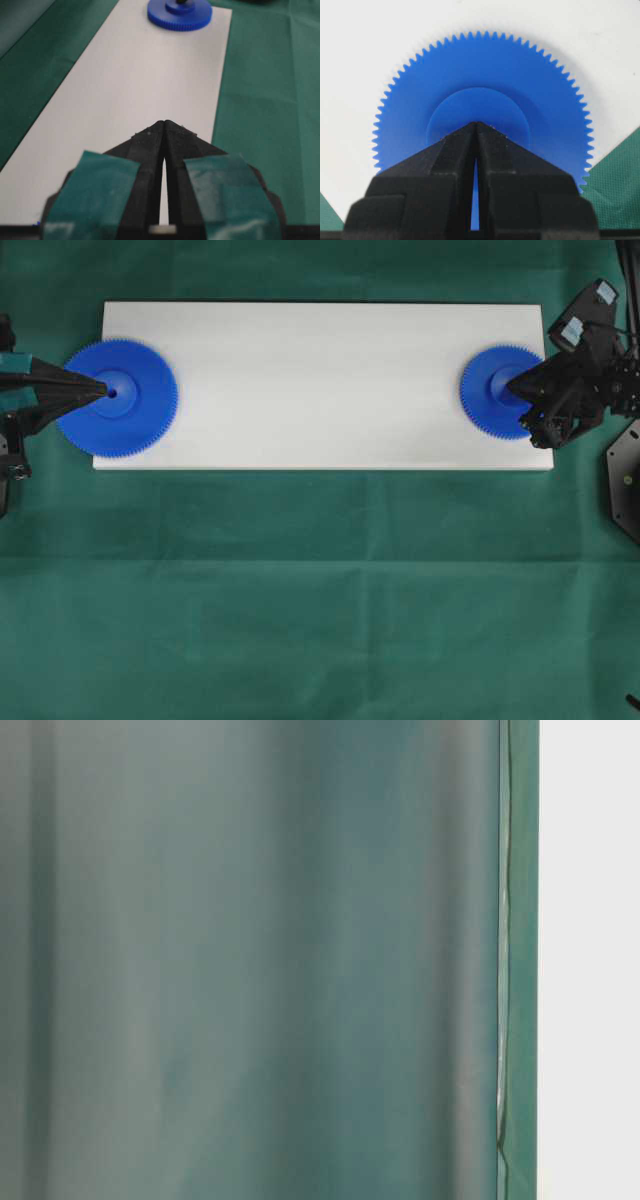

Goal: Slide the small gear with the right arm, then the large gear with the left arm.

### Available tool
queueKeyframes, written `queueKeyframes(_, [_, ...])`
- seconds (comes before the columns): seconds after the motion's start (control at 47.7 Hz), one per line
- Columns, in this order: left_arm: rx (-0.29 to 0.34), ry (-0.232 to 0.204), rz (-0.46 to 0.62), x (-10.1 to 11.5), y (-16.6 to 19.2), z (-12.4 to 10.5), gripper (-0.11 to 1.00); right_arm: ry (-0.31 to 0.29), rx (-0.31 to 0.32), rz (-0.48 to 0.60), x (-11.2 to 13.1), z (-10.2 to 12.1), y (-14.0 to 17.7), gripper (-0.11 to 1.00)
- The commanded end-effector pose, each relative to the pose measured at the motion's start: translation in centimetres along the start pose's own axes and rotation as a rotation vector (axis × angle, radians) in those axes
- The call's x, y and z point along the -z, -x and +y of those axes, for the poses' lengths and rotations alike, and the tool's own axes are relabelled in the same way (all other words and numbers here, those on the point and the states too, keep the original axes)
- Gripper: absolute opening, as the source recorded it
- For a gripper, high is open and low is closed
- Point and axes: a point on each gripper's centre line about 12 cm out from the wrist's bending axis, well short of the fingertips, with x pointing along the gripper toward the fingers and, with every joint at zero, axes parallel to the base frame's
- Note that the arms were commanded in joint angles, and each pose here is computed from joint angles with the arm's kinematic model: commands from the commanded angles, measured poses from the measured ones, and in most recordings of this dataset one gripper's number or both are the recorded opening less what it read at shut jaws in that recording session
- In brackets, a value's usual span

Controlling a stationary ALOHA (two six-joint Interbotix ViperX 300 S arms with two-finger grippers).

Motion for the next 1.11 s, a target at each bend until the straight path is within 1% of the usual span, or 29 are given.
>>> queueKeyframes(0.0, [-0.004,0.002,-0.019,-0.9,-0.2,0.0,0.00,0.006,-0.014,-0.018,-0.6,0.4,0.0,0.50])
queueKeyframes(0.147, [-0.002,0.000,-0.022,-1.0,-0.2,0.0,0.00,0.009,-0.024,-0.040,-1.5,0.8,0.1,0.50])
queueKeyframes(0.398, [-0.002,0.002,-0.023,-1.0,-0.2,0.0,0.00,0.053,-0.056,-0.128,-3.9,1.8,1.3,0.50])
queueKeyframes(0.545, [-0.002,0.002,-0.022,-1.0,-0.2,0.0,0.00,0.064,-0.089,-0.203,-5.4,2.5,2.7,0.50])
queueKeyframes(0.649, [-0.002,0.002,-0.025,-1.1,-0.2,0.0,0.00,0.073,-0.124,-0.272,-6.5,3.1,4.3,0.50])
queueKeyframes(0.733, [-0.002,0.002,-0.023,-1.1,-0.2,0.0,0.00,0.094,-0.157,-0.337,-7.1,3.6,5.8,0.50])
queueKeyframes(0.817, [-0.002,0.002,-0.025,-1.1,-0.2,0.0,0.00,0.115,-0.178,-0.385,-7.3,3.8,6.9,0.50])
queueKeyframes(0.901, [-0.002,0.002,-0.025,-1.1,-0.2,0.0,0.00,0.131,-0.185,-0.419,-6.9,3.5,7.7,0.50])
queueKeyframes(1.089, [-0.002,0.002,-0.031,-1.3,-0.3,0.0,0.00,0.139,-0.209,-0.461,-6.2,3.1,8.4,0.50])
